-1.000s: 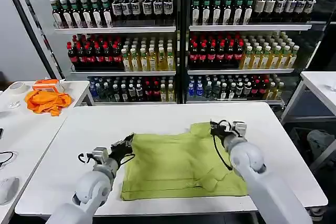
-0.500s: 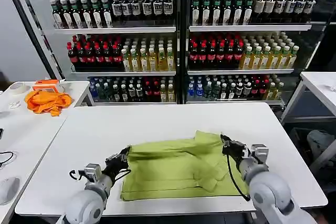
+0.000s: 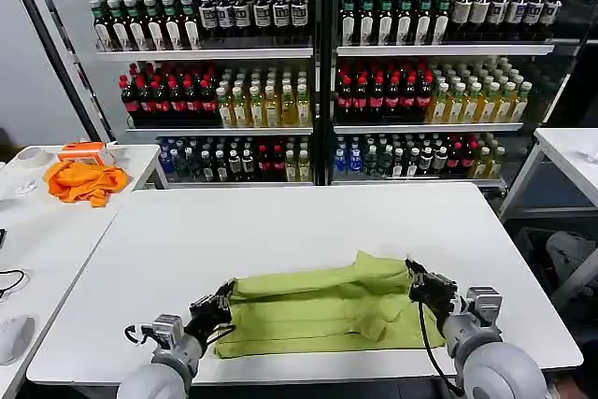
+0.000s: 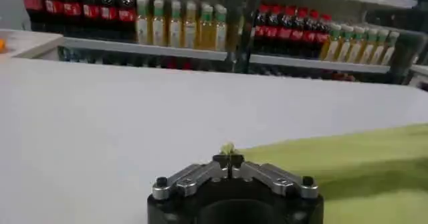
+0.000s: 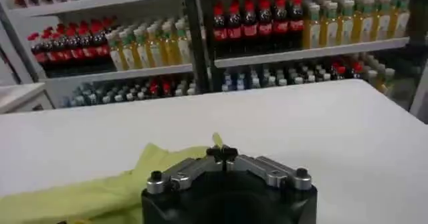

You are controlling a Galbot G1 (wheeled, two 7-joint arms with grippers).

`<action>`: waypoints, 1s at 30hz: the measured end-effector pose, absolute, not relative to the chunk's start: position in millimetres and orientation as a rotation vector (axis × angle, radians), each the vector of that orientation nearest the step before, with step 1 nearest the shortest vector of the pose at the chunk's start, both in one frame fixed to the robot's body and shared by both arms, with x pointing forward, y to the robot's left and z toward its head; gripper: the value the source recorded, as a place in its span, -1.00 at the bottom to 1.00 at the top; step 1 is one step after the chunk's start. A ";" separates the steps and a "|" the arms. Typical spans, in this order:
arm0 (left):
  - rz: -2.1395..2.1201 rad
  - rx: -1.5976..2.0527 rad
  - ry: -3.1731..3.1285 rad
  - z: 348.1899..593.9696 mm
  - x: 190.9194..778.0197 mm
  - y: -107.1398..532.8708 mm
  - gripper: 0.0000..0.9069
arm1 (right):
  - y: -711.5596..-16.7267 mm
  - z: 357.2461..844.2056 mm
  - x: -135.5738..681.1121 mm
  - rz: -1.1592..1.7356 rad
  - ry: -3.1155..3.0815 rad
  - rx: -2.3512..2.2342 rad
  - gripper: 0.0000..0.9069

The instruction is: Fold and organize the clothes.

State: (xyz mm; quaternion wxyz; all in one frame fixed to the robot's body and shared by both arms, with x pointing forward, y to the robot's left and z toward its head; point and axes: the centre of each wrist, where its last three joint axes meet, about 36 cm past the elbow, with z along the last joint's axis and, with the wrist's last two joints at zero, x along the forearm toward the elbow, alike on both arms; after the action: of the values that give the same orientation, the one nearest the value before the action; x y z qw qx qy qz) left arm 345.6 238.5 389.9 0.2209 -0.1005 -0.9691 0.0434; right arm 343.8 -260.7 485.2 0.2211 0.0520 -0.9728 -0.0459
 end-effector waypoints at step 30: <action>0.072 -0.207 -2.772 386.1 327.8 226.6 1.00 | -255.8 456.9 347.8 -0.041 -2.675 0.095 1.00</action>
State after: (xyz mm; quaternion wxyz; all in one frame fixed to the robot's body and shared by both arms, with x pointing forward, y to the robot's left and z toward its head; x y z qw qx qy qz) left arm 327.8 226.6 386.1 0.1797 -0.0731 -0.9807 0.0256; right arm 347.8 -255.8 456.9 0.2302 0.0344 -0.9724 -0.0151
